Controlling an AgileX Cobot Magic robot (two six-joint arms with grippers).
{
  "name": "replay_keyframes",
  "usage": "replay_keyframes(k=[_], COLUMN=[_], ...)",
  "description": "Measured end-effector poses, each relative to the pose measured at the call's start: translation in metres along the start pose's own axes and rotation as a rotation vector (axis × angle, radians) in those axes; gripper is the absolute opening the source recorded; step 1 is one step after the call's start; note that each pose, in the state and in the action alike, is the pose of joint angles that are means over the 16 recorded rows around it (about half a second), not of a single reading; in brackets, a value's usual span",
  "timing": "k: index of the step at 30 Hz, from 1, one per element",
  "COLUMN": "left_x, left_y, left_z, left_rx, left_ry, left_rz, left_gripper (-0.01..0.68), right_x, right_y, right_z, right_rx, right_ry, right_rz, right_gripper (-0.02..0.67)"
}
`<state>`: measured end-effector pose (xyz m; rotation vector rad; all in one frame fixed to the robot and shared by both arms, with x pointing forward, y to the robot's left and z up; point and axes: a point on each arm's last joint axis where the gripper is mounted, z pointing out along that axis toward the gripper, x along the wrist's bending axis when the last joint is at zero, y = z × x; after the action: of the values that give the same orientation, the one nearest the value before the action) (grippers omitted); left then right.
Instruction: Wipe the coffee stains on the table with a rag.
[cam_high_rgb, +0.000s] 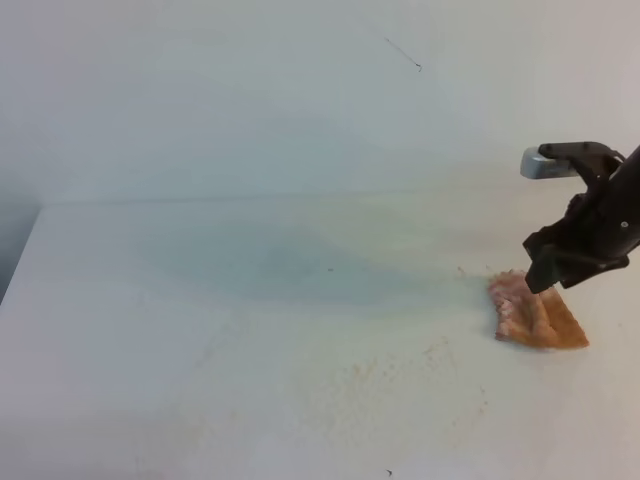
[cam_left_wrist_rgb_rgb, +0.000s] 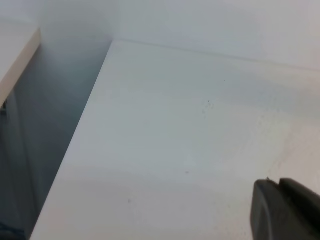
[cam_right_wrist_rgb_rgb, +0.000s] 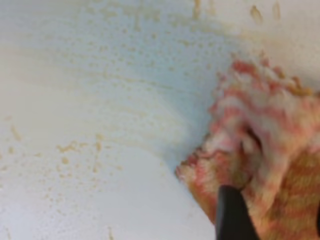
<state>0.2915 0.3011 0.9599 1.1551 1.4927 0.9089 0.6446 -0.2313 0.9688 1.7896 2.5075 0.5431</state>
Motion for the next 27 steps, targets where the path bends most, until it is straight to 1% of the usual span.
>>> replay_keyframes(k=[3, 6, 9, 15, 18, 21, 27], left_x=[0.000, 0.000, 0.000, 0.000, 0.000, 0.000, 0.000], left_y=[0.000, 0.000, 0.000, 0.000, 0.000, 0.000, 0.000], left_z=[0.000, 0.000, 0.000, 0.000, 0.000, -0.001, -0.001], left_rx=[-0.003, -0.005, -0.007, -0.007, -0.007, -0.008, -0.008], left_ry=[-0.001, -0.001, -0.002, -0.002, -0.002, -0.002, -0.002], left_rz=[0.000, 0.000, 0.000, 0.000, 0.000, 0.000, 0.000], left_gripper=[-0.001, -0.001, -0.001, -0.001, -0.001, -0.001, -0.001], right_x=[0.005, 0.011, 0.018, 0.035, 0.046, 0.057, 0.079], right_y=[0.000, -0.002, -0.005, -0.015, -0.022, -0.033, -0.059], right_z=[-0.015, -0.032, -0.052, -0.105, -0.137, -0.170, -0.231], right_rx=[-0.016, -0.025, -0.035, -0.105, -0.170, -0.252, -0.422], right_ry=[0.012, 0.027, 0.037, 0.040, 0.033, 0.022, -0.002], right_rz=[-0.006, -0.016, -0.030, -0.065, -0.088, -0.112, -0.159], right_gripper=[0.292, 0.286, 0.242, 0.093, 0.035, 0.013, 0.005])
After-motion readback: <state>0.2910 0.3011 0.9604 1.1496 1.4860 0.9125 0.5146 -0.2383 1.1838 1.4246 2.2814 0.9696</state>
